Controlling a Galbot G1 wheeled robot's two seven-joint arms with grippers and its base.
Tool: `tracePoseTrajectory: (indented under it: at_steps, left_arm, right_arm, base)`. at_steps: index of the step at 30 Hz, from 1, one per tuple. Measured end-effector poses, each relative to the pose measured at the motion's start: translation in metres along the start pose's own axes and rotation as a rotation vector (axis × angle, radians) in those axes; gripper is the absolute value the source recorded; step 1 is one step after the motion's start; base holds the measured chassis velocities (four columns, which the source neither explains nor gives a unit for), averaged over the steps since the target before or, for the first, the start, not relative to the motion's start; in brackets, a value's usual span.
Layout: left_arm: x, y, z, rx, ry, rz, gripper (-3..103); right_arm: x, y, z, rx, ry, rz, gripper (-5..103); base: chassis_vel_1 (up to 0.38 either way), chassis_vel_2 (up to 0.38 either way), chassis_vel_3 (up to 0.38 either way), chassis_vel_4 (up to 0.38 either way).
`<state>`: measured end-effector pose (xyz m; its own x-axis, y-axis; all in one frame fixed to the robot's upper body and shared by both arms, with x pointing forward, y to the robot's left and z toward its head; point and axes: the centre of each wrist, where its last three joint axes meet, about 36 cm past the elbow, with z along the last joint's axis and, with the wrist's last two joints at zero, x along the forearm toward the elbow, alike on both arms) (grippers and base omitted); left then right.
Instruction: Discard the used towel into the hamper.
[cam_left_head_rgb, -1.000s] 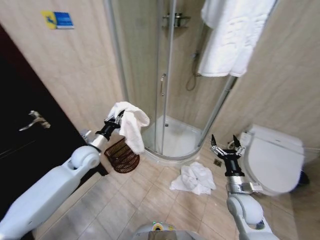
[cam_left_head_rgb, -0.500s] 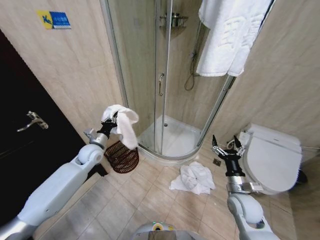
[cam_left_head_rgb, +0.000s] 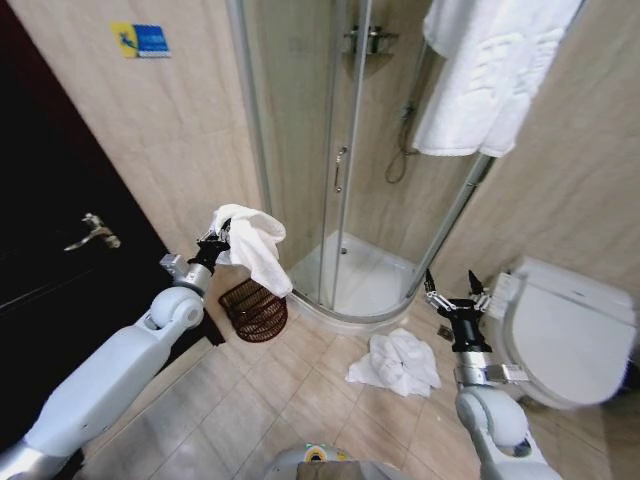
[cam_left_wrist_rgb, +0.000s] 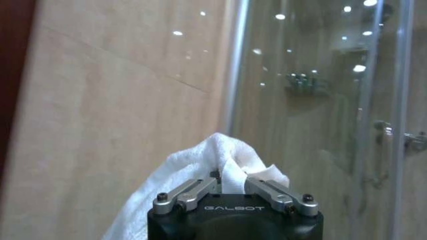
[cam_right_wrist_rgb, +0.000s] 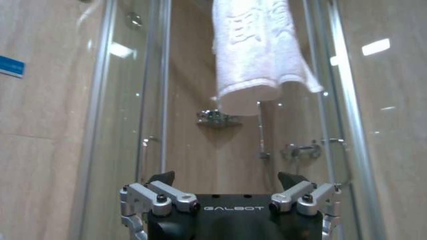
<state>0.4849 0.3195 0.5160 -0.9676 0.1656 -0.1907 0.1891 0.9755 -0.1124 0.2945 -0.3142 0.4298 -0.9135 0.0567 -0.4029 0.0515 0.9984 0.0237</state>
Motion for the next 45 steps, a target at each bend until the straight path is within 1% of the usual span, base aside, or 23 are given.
tracePoseTrajectory:
  at_steps: [15, 22, 27, 30, 31, 34, 35, 36, 37, 38, 40, 43, 44, 45]
  left_arm:
    - [0.004, -0.002, 0.002, -0.001, -0.012, 0.028, 4]
    - [0.005, -0.003, 0.006, -0.004, -0.006, 0.034, 4]
    - [0.005, -0.003, 0.010, -0.007, 0.003, 0.038, 4]
    - [0.006, -0.002, 0.023, -0.032, 0.037, 0.057, 4]
    - [0.006, -0.002, 0.023, -0.032, 0.037, 0.057, 4]
    - [0.005, -0.001, 0.046, -0.063, 0.090, 0.079, 4]
    - [0.005, -0.001, 0.046, -0.063, 0.090, 0.079, 4]
    - [0.004, 0.000, 0.057, -0.077, 0.113, 0.083, 4]
    - [0.005, 0.004, 0.082, -0.101, 0.158, 0.105, 4]
    - [0.005, 0.005, 0.089, -0.105, 0.171, 0.112, 4]
    - [0.004, 0.005, 0.095, -0.106, 0.180, 0.116, 4]
    - [-0.003, 0.003, 0.118, -0.113, 0.216, 0.123, 4]
    - [-0.003, 0.003, 0.118, -0.113, 0.216, 0.123, 4]
    - [-0.007, 0.002, 0.125, -0.116, 0.225, 0.126, 4]
  right_arm:
    - [0.002, 0.004, -0.007, 0.000, 0.008, 0.007, 100]
    - [0.001, 0.004, -0.008, 0.000, 0.005, -0.001, 100]
    - [-0.001, 0.004, -0.006, -0.002, -0.024, -0.005, 100]
    - [0.003, 0.004, -0.002, -0.004, -0.028, -0.012, 100]
    - [0.003, 0.004, -0.002, -0.004, -0.028, -0.012, 100]
    - [0.007, 0.003, 0.000, -0.002, -0.028, -0.011, 100]
    - [0.007, 0.003, 0.000, -0.002, -0.028, -0.011, 100]
    - [0.007, 0.001, 0.001, 0.001, -0.027, -0.008, 100]
    - [0.009, -0.002, 0.002, 0.008, -0.029, -0.002, 100]
    - [0.010, -0.003, 0.003, 0.009, -0.029, 0.000, 100]
    - [0.010, -0.004, 0.003, 0.011, -0.028, 0.002, 100]
    - [0.014, -0.007, 0.004, 0.017, -0.023, 0.007, 100]
    - [0.014, -0.007, 0.004, 0.017, -0.023, 0.007, 100]
    - [0.015, -0.008, 0.004, 0.019, -0.022, 0.008, 100]
  base:
    - [0.046, 0.047, 0.048, 0.043]
    - [-0.077, 0.055, 0.076, -0.067]
    - [-0.135, 0.150, 0.139, -0.140]
    - [-0.109, 0.088, 0.075, -0.064]
    - [-0.080, 0.081, 0.034, -0.006]
    - [-0.005, 0.019, 0.011, -0.005]
    - [0.000, 0.000, 0.000, 0.000]
    - [0.000, 0.000, 0.000, 0.000]
    - [0.000, 0.000, 0.000, 0.000]
    - [0.000, 0.000, 0.000, 0.000]
    - [0.000, 0.000, 0.000, 0.000]
    - [0.000, 0.000, 0.000, 0.000]
    - [0.000, 0.000, 0.000, 0.000]
    - [0.000, 0.000, 0.000, 0.000]
